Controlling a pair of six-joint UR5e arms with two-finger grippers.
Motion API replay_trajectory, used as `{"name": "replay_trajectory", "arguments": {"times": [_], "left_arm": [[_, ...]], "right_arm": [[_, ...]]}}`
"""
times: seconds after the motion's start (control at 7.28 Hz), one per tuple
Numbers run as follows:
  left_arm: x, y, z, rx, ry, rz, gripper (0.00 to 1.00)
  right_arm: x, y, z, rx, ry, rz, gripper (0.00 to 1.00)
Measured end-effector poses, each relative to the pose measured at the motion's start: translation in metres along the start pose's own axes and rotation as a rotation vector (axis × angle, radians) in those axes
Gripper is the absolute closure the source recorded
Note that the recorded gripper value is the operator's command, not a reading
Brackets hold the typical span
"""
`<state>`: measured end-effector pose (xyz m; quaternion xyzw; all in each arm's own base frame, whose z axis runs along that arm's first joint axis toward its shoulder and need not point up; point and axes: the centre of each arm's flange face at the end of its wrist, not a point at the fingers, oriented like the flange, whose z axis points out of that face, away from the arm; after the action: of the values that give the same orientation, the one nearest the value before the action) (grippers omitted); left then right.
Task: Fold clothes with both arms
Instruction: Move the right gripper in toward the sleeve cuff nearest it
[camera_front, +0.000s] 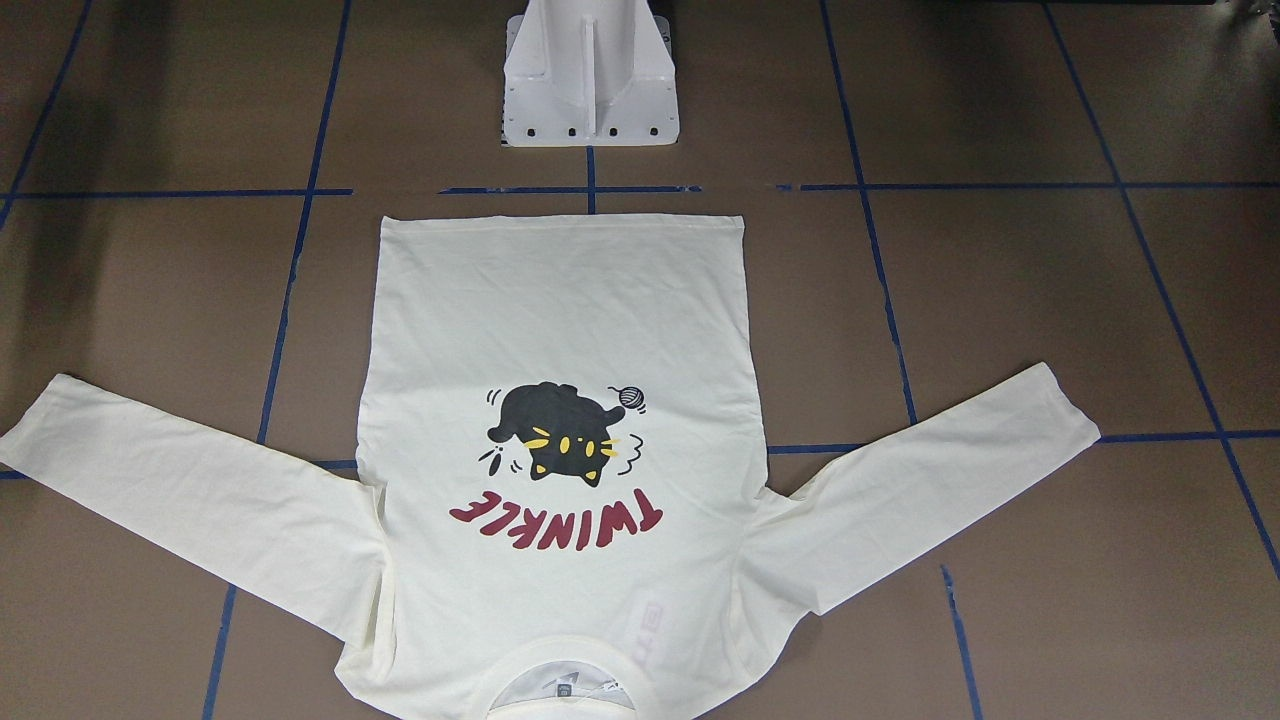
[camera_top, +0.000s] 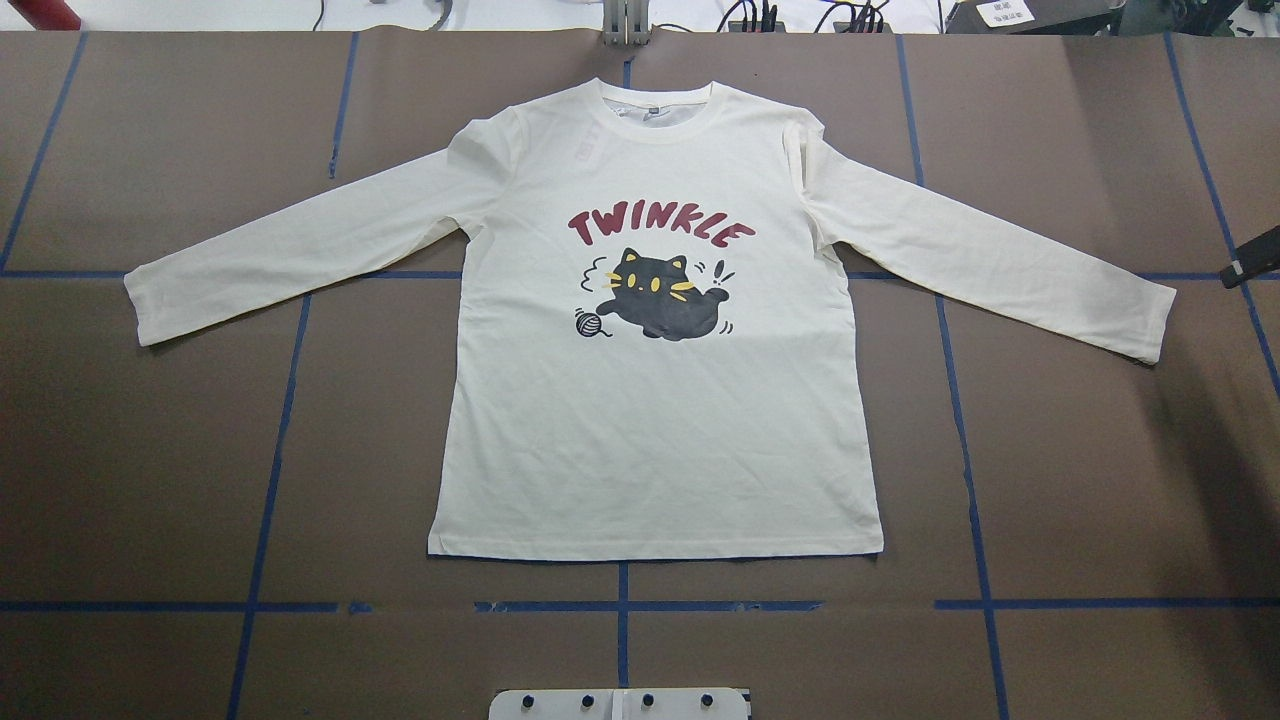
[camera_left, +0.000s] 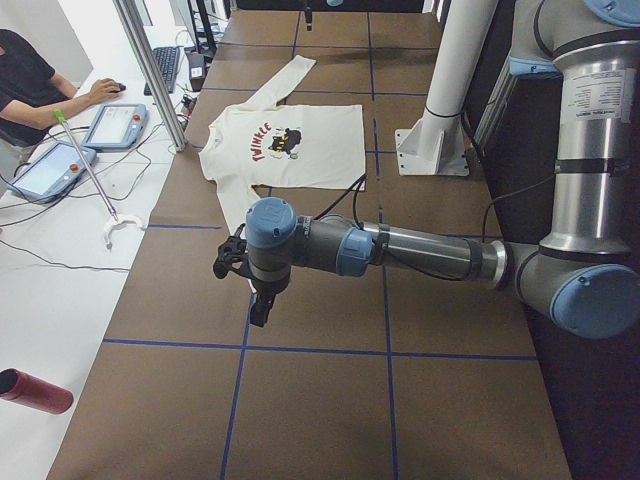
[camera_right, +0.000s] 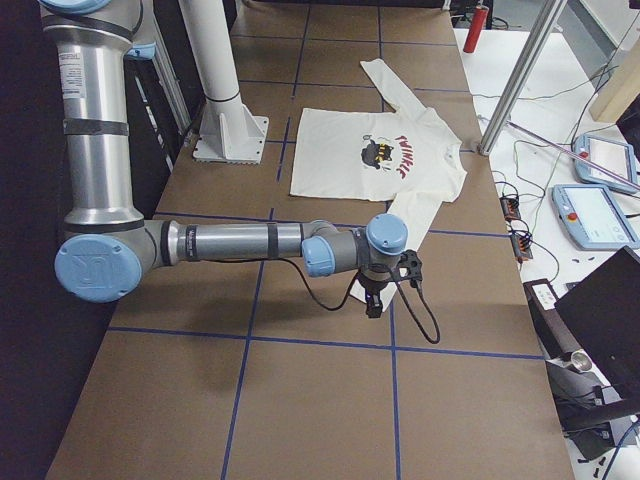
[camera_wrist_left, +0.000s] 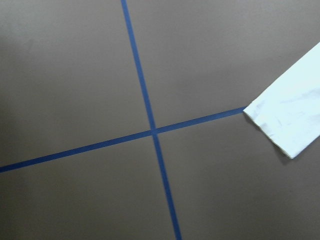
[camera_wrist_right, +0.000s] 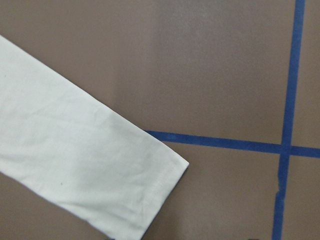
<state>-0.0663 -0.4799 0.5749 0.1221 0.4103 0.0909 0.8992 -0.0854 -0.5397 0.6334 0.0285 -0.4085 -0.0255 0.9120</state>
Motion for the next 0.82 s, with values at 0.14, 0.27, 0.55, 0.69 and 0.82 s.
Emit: {"name": "replay_trajectory", "arguments": {"times": [0.14, 0.27, 0.55, 0.69, 0.82], "left_arm": [[0.002, 0.0, 0.0, 0.008, 0.007, 0.008, 0.0], [0.002, 0.0, 0.0, 0.012, 0.009, 0.012, 0.0], [0.003, 0.0, 0.0, 0.013, 0.01, 0.012, 0.0], [0.003, -0.001, 0.0, 0.013, 0.011, 0.012, 0.0], [0.004, -0.001, 0.0, 0.014, 0.011, 0.013, 0.0]], "right_arm": [[-0.002, -0.002, 0.03, 0.034, -0.005, 0.037, 0.21], [0.0, 0.001, 0.052, 0.059, -0.012, 0.065, 0.23], [0.001, 0.003, 0.067, 0.076, -0.018, 0.106, 0.34], [0.001, 0.003, 0.072, 0.077, -0.009, 0.112, 0.34], [-0.002, -0.001, 0.076, 0.079, 0.002, 0.11, 0.34]]}}
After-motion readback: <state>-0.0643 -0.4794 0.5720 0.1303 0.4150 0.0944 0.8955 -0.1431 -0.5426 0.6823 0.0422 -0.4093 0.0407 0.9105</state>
